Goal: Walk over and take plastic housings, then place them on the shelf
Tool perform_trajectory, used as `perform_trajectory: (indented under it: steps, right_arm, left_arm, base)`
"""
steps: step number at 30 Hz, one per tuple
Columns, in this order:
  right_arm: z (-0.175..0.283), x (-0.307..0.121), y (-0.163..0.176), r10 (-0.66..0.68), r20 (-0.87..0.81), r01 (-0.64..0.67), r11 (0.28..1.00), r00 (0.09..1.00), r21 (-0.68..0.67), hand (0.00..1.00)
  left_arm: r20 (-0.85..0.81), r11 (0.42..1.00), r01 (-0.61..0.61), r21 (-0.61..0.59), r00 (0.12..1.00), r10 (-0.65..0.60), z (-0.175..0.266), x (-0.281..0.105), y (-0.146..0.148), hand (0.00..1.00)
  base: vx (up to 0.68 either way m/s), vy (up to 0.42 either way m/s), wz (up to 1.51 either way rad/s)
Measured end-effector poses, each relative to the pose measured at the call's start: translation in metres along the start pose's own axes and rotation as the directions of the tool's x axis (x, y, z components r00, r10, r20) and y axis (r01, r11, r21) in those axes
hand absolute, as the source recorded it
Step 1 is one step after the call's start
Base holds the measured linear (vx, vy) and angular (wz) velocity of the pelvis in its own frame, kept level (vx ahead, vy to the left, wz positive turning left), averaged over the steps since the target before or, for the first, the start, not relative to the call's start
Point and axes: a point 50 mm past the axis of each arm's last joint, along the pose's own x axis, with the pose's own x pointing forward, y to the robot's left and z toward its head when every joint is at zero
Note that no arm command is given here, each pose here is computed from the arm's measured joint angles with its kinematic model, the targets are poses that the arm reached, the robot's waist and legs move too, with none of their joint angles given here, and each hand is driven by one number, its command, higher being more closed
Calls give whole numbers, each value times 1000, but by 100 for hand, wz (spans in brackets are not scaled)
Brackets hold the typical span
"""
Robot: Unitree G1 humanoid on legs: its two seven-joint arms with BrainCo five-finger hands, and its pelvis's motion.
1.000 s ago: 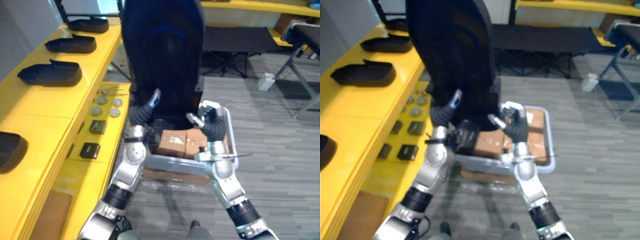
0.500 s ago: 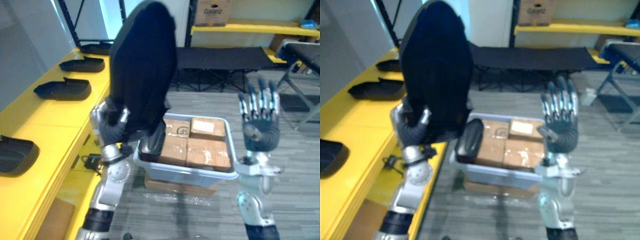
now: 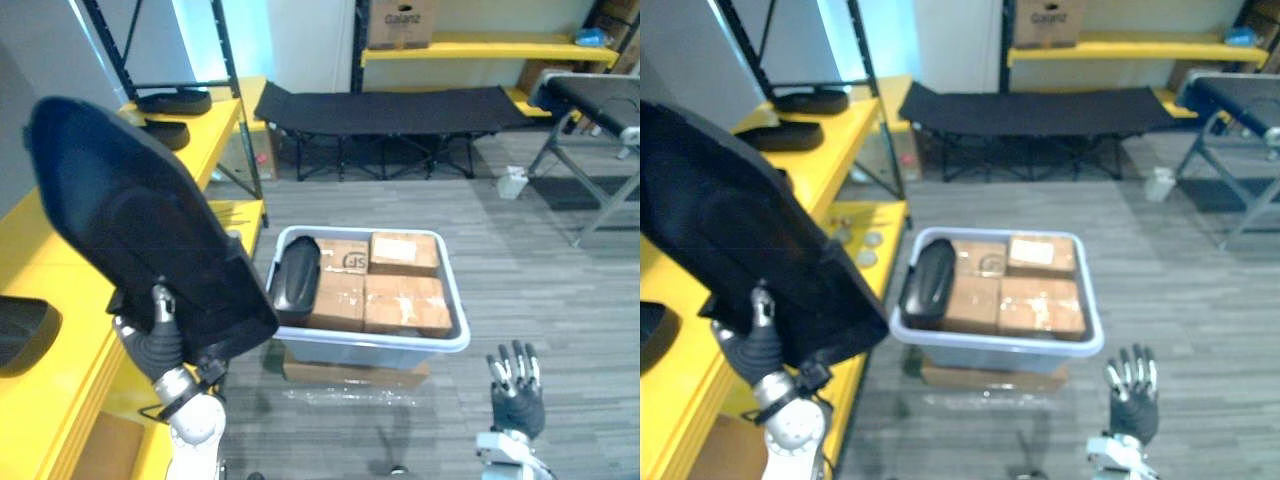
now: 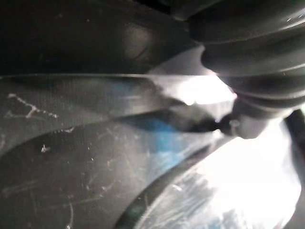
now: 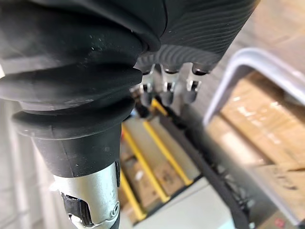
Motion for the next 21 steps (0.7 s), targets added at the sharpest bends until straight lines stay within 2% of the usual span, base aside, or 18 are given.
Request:
perform_trajectory:
  steps: [5, 8, 10, 13, 15, 21]
  right_arm:
    - [-18, 31, 69, 297, -25, -297, 955, 955, -1, 0]
    - [-28, 37, 112, 470, -43, -470, 882, 881, 24, 0]
    - [-33, 35, 146, 592, -42, -590, 806, 805, 45, 0]
    - [-36, 32, 173, 673, -44, -673, 740, 739, 19, 0]
    - [-38, 32, 181, 685, -55, -686, 727, 727, -23, 0]
    - [-42, 37, 187, 650, -92, -656, 751, 754, -74, 0]
  left_arm:
    - [139, 984, -175, 44, 976, 168, 23, 16, 27, 100]
    - [207, 955, -260, 145, 951, 228, 31, 21, 47, 100]
    - [237, 925, -312, 215, 936, 261, 33, 21, 62, 100]
    - [231, 896, -364, 253, 922, 309, 32, 19, 77, 100]
    - [210, 886, -386, 256, 917, 338, 32, 17, 86, 100]
    - [185, 868, -421, 264, 905, 383, 32, 11, 104, 100]
  base:
    - [5, -4, 71]
    - [54, -30, 79]
    - [48, -41, 100]
    - [28, -9, 83]
    - [4, 11, 62]
    - [-38, 9, 2]
